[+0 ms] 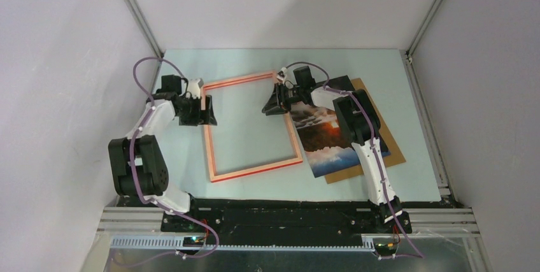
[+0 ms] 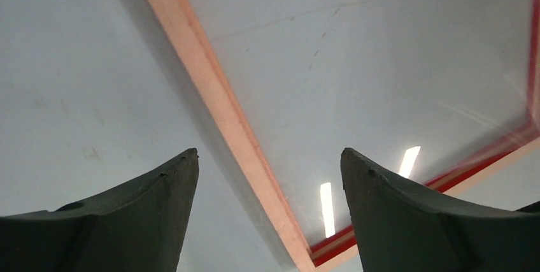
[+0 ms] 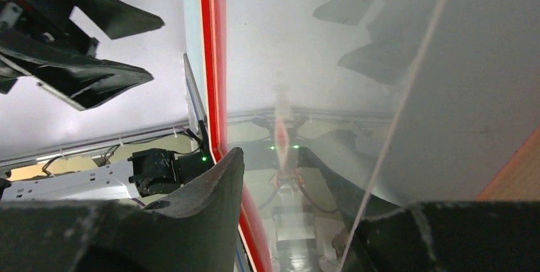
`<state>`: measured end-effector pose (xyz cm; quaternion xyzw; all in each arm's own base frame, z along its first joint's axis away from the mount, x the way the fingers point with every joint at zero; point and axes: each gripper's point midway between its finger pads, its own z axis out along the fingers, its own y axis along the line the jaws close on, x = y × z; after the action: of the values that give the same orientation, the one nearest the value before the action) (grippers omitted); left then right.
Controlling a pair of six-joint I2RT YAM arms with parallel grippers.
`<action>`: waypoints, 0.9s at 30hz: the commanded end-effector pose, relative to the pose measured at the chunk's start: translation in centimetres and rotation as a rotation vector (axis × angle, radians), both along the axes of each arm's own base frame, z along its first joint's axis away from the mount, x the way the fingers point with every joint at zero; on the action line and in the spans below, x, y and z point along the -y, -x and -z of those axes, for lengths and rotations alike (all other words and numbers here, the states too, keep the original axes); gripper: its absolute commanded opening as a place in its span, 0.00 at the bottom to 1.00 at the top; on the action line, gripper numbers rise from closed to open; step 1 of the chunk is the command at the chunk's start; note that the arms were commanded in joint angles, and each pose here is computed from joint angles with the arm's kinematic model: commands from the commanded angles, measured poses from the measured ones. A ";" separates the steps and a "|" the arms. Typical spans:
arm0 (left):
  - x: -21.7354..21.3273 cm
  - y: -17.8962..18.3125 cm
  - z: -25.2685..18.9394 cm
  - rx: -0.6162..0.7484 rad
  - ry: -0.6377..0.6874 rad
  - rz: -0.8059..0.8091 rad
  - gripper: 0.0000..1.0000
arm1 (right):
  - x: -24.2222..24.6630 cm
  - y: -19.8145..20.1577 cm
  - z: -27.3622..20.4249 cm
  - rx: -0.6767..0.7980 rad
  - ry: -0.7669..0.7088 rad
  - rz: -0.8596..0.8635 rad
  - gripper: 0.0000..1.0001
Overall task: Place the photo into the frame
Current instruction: Place the photo frame item in the photo frame.
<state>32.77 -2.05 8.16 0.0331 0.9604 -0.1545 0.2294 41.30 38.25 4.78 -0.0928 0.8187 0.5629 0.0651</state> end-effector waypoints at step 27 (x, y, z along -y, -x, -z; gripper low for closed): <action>13.0 -4.1 -1.2 0.089 0.068 0.248 0.88 | 0.4 -0.3 -1.2 0.141 0.083 0.001 0.47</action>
<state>35.63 -13.59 8.04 0.1557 0.9439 -0.1936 0.2177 41.12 38.06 4.61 -0.1174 0.8323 0.5343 0.0897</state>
